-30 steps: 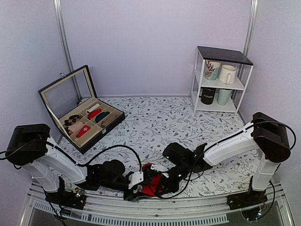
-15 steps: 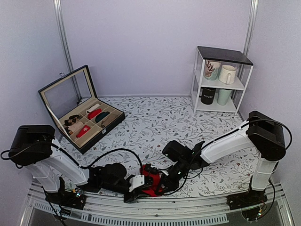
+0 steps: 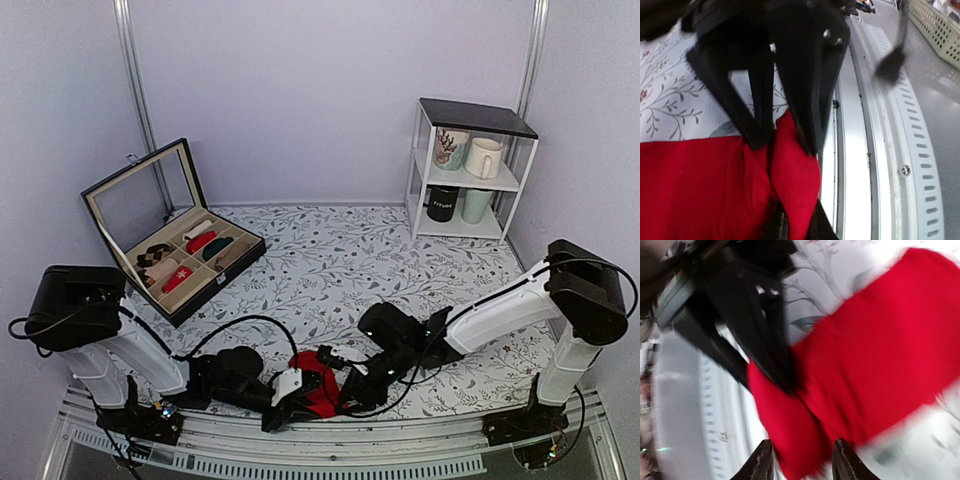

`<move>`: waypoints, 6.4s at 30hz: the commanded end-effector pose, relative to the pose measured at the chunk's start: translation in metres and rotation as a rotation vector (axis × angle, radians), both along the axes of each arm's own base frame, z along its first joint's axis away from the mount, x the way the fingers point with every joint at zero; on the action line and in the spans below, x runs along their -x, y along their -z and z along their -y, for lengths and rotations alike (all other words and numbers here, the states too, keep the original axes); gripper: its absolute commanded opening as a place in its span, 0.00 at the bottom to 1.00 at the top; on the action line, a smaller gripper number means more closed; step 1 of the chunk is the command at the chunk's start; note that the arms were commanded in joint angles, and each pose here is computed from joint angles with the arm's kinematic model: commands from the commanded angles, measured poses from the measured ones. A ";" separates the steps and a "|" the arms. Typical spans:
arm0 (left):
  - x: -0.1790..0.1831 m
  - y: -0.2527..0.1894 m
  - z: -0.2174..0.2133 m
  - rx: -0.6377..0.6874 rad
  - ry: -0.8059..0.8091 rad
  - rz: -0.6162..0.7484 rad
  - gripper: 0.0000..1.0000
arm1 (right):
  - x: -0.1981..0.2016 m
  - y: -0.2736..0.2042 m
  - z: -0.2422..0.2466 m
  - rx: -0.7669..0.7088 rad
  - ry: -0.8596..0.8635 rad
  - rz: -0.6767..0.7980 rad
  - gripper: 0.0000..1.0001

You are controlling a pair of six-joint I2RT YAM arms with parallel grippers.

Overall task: Roll the socks
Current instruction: Roll a pair of socks at the center of the board.

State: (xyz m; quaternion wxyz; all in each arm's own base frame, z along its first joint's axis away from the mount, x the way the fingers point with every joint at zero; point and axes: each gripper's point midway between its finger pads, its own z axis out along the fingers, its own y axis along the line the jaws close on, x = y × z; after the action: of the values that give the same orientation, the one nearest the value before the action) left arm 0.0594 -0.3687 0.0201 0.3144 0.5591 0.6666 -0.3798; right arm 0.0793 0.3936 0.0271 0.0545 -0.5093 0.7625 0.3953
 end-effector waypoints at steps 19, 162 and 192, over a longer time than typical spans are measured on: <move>0.011 0.037 -0.030 -0.102 -0.039 -0.223 0.02 | 0.020 -0.023 -0.022 -0.340 -0.137 0.771 0.51; -0.014 -0.029 -0.026 0.026 -0.123 0.166 0.44 | 0.010 0.054 0.017 0.157 0.045 -0.089 0.19; -0.043 -0.024 -0.043 0.020 -0.316 0.289 0.99 | 0.019 0.061 0.022 0.205 0.014 -0.156 0.18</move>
State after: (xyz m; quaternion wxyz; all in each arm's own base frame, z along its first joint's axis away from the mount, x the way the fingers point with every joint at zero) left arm 0.0927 -0.3350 0.0303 0.4328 0.5209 0.6878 -0.2613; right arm 0.0804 0.4155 0.0202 0.0349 -0.4931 0.7539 0.4328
